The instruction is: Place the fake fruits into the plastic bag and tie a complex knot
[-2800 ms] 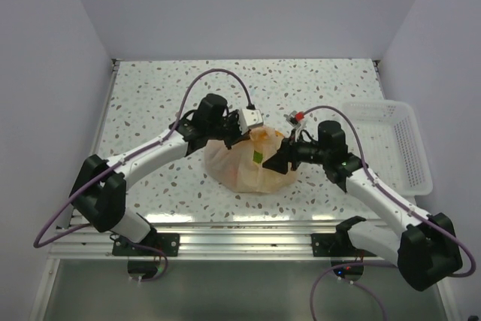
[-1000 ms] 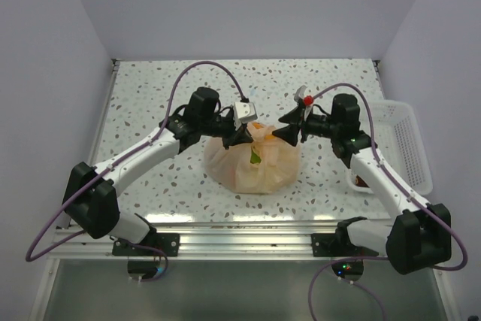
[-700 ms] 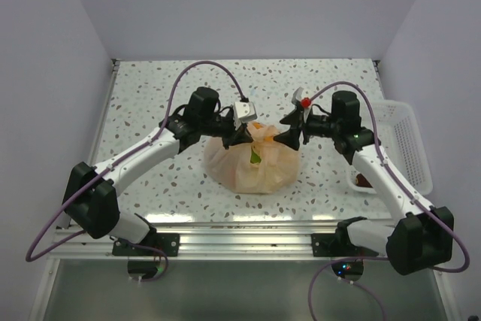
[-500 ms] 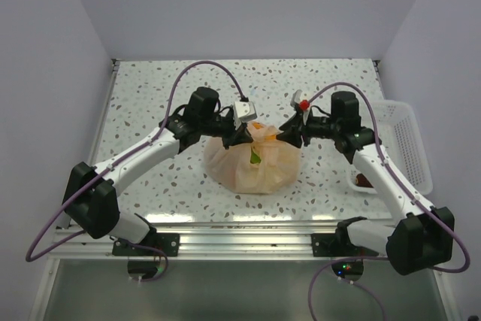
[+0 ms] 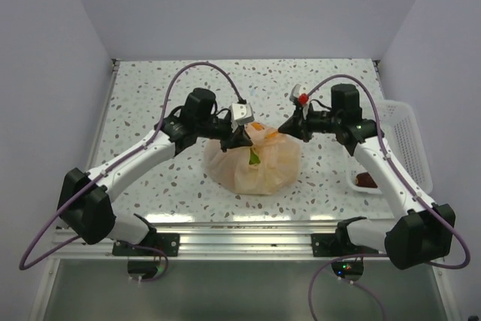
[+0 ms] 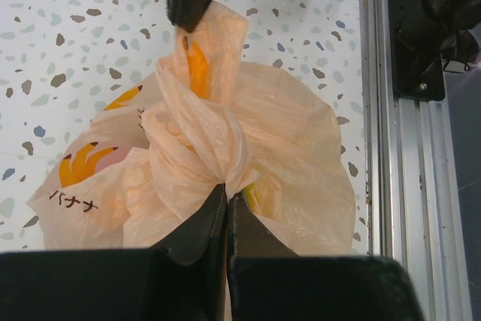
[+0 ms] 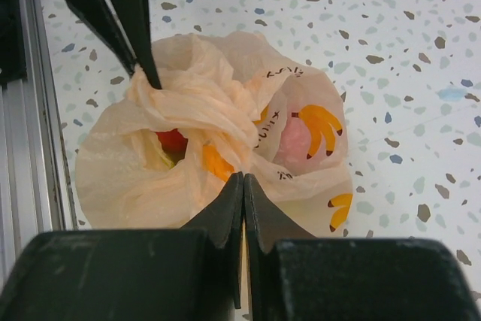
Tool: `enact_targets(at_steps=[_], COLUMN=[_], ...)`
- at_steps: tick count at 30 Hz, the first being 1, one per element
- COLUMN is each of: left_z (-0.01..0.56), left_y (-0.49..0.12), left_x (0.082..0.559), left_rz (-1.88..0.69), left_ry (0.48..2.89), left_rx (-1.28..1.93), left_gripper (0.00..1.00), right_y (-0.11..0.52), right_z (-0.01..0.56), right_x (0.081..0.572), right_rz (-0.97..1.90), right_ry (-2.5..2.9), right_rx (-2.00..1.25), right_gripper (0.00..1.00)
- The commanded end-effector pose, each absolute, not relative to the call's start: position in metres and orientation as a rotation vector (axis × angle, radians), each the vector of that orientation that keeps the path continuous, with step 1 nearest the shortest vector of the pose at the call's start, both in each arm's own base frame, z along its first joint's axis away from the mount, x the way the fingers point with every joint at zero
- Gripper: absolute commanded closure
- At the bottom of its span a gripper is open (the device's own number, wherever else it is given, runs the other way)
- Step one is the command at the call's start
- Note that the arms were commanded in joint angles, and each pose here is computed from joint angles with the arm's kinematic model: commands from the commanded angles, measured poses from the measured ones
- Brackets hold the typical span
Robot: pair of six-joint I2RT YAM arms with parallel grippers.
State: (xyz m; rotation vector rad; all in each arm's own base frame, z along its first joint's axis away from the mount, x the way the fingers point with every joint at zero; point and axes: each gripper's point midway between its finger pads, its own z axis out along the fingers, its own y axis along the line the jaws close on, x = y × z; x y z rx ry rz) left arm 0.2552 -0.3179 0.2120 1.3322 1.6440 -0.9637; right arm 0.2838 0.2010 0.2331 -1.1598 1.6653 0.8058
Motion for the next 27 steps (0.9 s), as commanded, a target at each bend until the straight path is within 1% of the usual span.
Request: enact_targets(at_steps=[1,5,12,19,24,25,27], left_z=[0.22,0.18,0.146,0.137,0.153,0.154,0.16], left_y=[-0.309,-0.294,-0.304,-0.318,-0.328,-0.329,-0.328], left_x=[0.226,0.238,0.245,0.265,0.258,0.257,0.256], left_rz=[-0.996,-0.831,-0.728,-0.658,-0.747,-0.754,-0.761], left_ry=[1.599,1.704,1.718,1.731,1.67,1.664,1.654], left_rx=[1.395,1.399,1.458,1.369,1.322,1.322,1.325], left_gripper=[1.0,1.0,1.0,1.0,1.0,1.0,1.0], right_y=[0.202,0.204,0.208,0.215,0.216,0.216,0.206], right_z=[0.266,0.28,0.29,0.286,0.274,0.272,0.268], right_x=[0.295,0.29,0.282,0.259,0.248,0.247,0.252], right_rz=[0.796,0.831,0.898,1.0,1.04,1.044,1.003], right_ry=[1.621,1.612,1.613,1.618,1.655,1.67,1.702], right_rx=[-1.09,-1.057,-1.021,-1.021,-1.046,-1.051,-1.036], right_gripper=[1.0,1.0,1.0,1.0,0.99,0.71,0.48])
